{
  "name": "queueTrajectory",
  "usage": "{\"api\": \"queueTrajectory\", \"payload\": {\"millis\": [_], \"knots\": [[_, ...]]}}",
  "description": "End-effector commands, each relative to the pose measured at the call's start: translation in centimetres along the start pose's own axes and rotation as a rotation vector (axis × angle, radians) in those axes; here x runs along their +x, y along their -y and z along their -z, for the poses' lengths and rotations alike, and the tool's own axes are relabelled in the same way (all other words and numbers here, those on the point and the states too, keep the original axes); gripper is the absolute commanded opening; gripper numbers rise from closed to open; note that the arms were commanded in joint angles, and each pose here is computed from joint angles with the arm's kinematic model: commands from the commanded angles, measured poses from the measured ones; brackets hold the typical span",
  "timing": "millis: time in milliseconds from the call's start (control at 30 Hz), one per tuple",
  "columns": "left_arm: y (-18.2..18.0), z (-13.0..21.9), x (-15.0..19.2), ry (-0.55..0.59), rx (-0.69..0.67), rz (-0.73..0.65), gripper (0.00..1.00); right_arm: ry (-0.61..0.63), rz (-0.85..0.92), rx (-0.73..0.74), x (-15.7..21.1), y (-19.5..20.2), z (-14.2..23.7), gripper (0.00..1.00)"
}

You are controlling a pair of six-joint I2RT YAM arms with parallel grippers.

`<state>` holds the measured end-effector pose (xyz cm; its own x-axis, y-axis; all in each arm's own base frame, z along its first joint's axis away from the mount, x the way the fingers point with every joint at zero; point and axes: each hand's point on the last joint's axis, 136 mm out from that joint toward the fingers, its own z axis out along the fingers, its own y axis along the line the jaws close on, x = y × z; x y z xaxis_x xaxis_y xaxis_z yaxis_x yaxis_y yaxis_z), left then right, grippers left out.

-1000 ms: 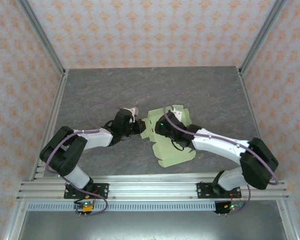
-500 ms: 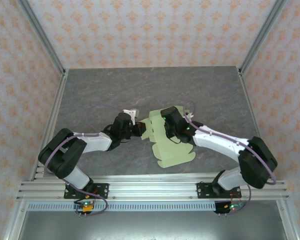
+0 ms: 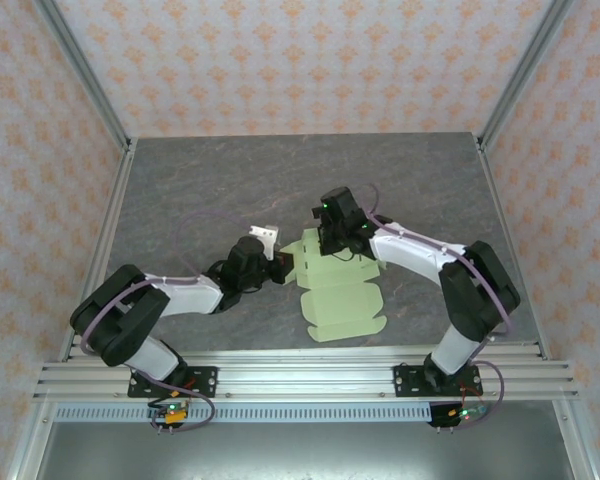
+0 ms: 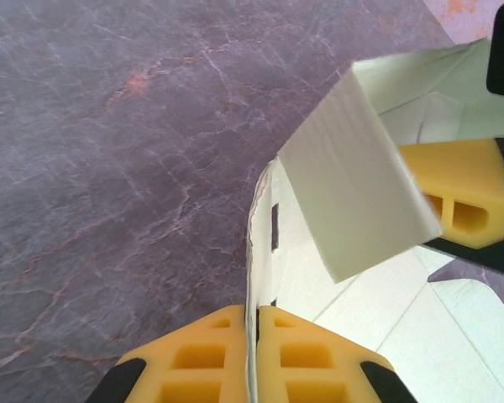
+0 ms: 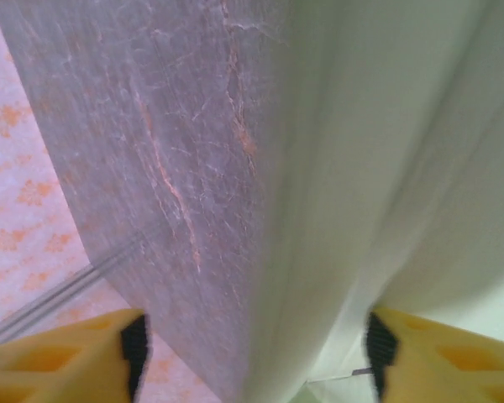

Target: Fold the paper box

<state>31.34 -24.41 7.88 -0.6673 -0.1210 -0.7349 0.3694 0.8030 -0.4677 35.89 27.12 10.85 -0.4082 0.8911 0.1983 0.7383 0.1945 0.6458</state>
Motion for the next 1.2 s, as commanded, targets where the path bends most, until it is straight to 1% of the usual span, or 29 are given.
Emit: {"api": "queueTrajectory", "payload": {"millis": [0,100,167,233,300,333,400,433,533,633,700,767,833,900,933,1000,1100,1167], "knots": [[-0.7,1.0,-1.7,0.096,-0.053,-0.042,0.0,-0.014,0.015,0.038,0.4,0.5,-0.3,0.55],[-1.1,1.5,-1.7,0.112,-0.076,-0.038,0.0,0.002,0.035,0.04,0.1,0.5,0.1,0.39],[-1.3,1.7,-1.9,0.121,-0.086,-0.035,0.0,0.02,0.033,0.044,-0.2,0.8,0.3,0.26],[-1.3,1.8,-2.0,0.125,-0.088,-0.027,0.0,0.017,0.036,0.025,-0.2,0.6,0.5,0.18],[-1.3,2.0,-2.0,0.124,-0.088,-0.022,0.06,0.015,0.049,0.006,-0.1,0.4,0.7,0.11],[-1.2,2.0,-1.9,0.116,-0.085,-0.021,0.13,0.015,0.064,-0.01,0.0,0.1,0.8,0.09],[-1.0,2.1,-1.4,0.09,-0.074,-0.024,0.31,0.015,0.105,-0.042,0.0,-0.4,0.9,0.07],[-1.0,2.2,-1.1,0.075,-0.072,-0.027,0.37,0.011,0.143,-0.076,0.1,-0.9,0.9,0.07],[-0.7,3.2,-0.3,0.056,-0.049,-0.036,0.51,-0.03,0.258,-0.205,0.8,-2.5,0.8,0.05],[-0.4,4.7,0.1,0.058,-0.023,-0.056,0.57,-0.076,0.349,-0.29,1.3,-3.4,0.9,0.05],[-0.5,5.9,0.1,0.071,-0.03,-0.074,0.6,-0.096,0.406,-0.318,1.7,-3.6,1.0,0.05],[-1.3,7.2,0.0,0.098,-0.074,-0.081,0.64,-0.129,0.455,-0.332,2.2,-3.7,0.9,0.05],[-2.9,8.6,0.0,0.151,-0.145,-0.082,0.67,-0.196,0.486,-0.343,2.9,-3.6,0.7,0.05],[-4.6,9.7,-0.1,0.206,-0.223,-0.067,0.78,-0.243,0.503,-0.358,3.2,-3.4,0.6,0.05],[-4.9,9.9,0.0,0.22,-0.238,-0.086,0.78,-0.263,0.511,-0.365,3.3,-3.4,0.6,0.05],[-4.8,9.7,0.0,0.221,-0.228,-0.145,0.78,-0.3,0.528,-0.382,3.7,-3.3,0.7,0.05],[-3.7,8.6,-0.1,0.17,-0.188,-0.227,0.77,-0.339,0.559,-0.4,4.2,-2.8,1.0,0.05],[-3.1,8.1,-0.5,0.16,-0.171,-0.253,0.76,-0.356,0.575,-0.42,4.4,-2.5,1.1,0.05]]}}
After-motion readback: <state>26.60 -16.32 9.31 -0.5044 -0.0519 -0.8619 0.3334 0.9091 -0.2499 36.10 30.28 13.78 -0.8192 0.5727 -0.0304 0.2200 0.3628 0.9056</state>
